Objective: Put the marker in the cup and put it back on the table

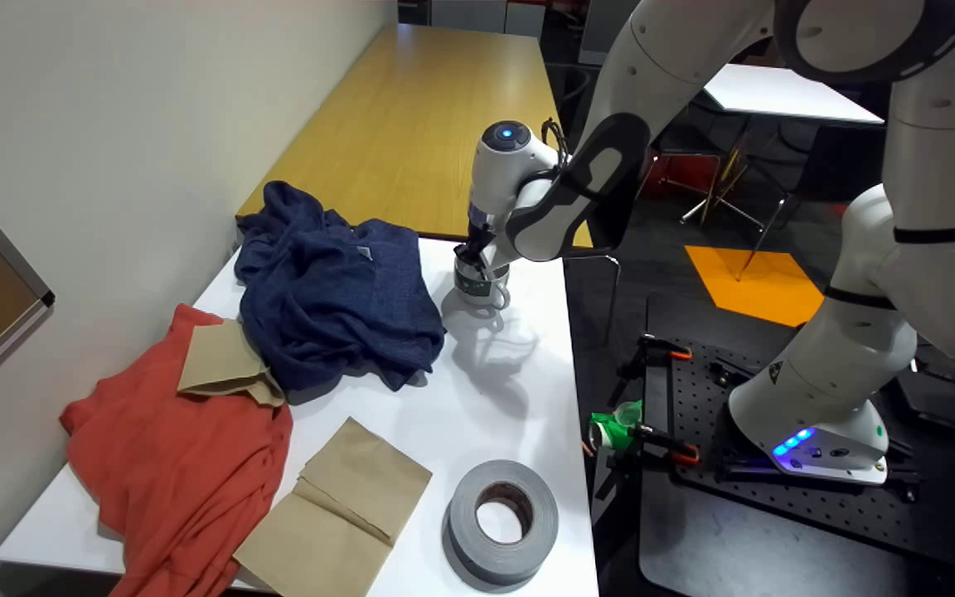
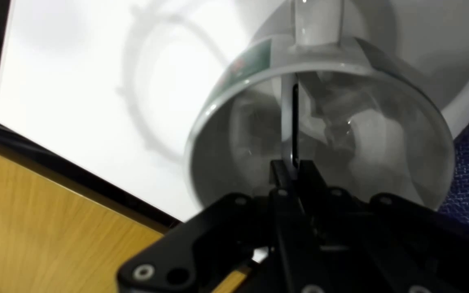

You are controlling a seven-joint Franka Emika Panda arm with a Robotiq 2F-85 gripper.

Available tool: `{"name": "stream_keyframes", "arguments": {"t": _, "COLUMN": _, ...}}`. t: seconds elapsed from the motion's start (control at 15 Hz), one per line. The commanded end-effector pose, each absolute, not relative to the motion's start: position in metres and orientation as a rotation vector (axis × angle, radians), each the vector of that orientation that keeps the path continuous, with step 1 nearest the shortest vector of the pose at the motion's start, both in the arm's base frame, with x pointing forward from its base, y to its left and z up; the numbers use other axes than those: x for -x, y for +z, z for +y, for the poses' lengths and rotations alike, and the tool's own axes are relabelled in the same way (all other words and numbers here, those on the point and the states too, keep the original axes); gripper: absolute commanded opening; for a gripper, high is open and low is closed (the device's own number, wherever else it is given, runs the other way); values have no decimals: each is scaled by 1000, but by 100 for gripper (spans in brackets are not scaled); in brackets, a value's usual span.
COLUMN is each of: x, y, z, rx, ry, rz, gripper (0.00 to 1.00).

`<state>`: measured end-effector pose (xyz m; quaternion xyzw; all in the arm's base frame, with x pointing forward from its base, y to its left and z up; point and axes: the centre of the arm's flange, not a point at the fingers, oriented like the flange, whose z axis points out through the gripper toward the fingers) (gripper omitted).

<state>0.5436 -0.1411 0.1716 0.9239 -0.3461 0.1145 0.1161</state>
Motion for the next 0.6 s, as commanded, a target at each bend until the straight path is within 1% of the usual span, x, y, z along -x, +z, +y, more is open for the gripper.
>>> {"name": "stream_keyframes", "arguments": {"t": 0.0, "x": -539, "y": 183, "z": -139, "rx": -2708, "ry": 384, "rz": -992, "gripper": 3}}
{"name": "stream_keyframes", "arguments": {"t": 0.53, "x": -515, "y": 242, "z": -127, "rx": -2677, "ry": 593, "rz": -930, "gripper": 3}}
